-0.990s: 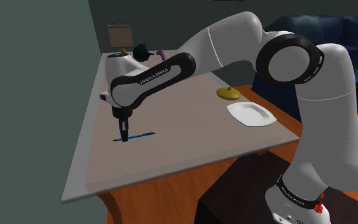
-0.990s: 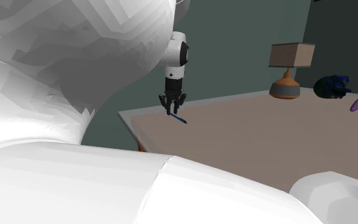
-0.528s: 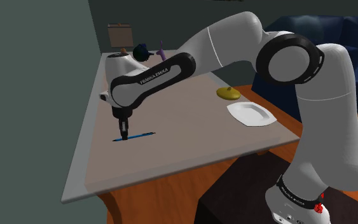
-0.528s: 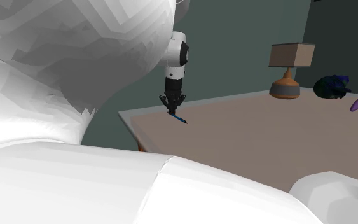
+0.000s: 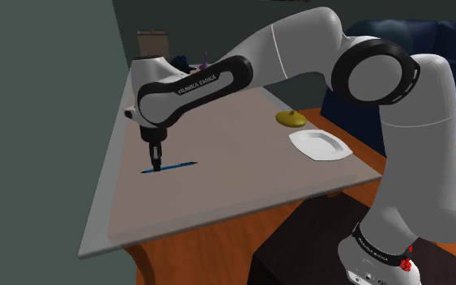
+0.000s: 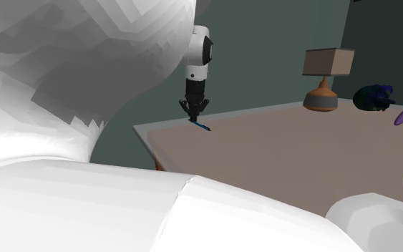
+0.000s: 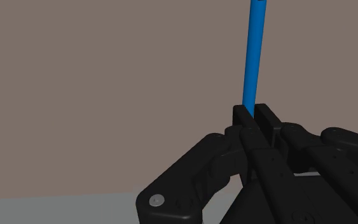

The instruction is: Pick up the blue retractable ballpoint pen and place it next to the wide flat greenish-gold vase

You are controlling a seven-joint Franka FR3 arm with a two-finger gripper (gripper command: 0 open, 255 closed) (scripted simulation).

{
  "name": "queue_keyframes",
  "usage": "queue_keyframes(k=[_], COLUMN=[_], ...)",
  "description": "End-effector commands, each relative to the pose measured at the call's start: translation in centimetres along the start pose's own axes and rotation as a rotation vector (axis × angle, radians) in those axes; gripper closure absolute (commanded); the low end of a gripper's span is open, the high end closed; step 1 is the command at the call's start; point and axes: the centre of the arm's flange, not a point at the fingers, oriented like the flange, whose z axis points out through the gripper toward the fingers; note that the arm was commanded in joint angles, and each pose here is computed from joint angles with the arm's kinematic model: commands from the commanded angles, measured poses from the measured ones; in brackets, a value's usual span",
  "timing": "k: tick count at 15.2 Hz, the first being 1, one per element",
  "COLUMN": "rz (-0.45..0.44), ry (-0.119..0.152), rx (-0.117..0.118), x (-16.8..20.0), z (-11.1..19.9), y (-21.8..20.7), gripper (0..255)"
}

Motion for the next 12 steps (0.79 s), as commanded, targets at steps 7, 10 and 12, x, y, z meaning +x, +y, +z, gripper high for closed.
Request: queue_keyframes(k=[7, 10, 12], rz=[0.0, 0.0, 0.0], ry=[0.0, 0.0, 0.0], rx=[0.0, 0.0, 0.0], x=[0.3, 0.5, 0.6], z=[-4.3, -5.8, -6.9], y=[-0.1, -0.2, -0.2], gripper=[255, 255, 255])
